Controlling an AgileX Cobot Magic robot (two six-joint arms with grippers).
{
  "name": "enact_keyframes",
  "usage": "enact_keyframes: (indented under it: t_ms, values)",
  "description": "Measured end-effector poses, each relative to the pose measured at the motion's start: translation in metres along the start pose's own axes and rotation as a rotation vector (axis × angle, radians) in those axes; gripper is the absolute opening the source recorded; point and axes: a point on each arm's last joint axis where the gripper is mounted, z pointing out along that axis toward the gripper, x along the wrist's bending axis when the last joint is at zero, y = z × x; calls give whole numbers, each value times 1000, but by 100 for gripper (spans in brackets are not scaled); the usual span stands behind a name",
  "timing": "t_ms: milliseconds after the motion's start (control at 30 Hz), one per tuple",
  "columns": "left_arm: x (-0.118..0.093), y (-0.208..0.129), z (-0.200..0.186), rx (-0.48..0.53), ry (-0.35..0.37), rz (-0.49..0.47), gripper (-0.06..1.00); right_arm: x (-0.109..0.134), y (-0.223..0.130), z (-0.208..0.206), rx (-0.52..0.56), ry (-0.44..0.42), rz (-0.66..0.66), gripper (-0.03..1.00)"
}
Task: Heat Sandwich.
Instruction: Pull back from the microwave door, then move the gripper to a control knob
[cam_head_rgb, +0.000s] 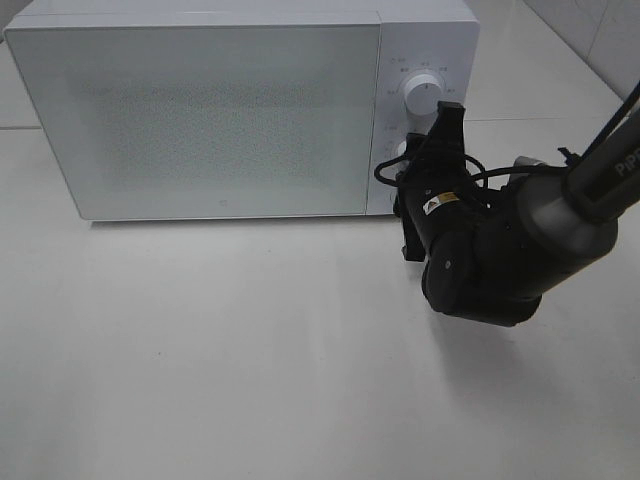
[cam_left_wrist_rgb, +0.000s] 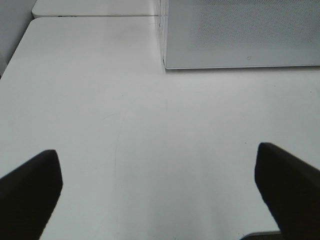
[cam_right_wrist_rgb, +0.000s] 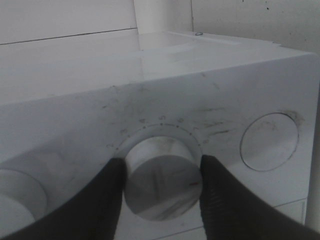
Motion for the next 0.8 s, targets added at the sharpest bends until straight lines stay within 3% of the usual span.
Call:
enact_keyframes:
  t_ms: [800]
  values:
    - [0,0,0,0,0,0,99,0,-1,0,-1,1,-3,44]
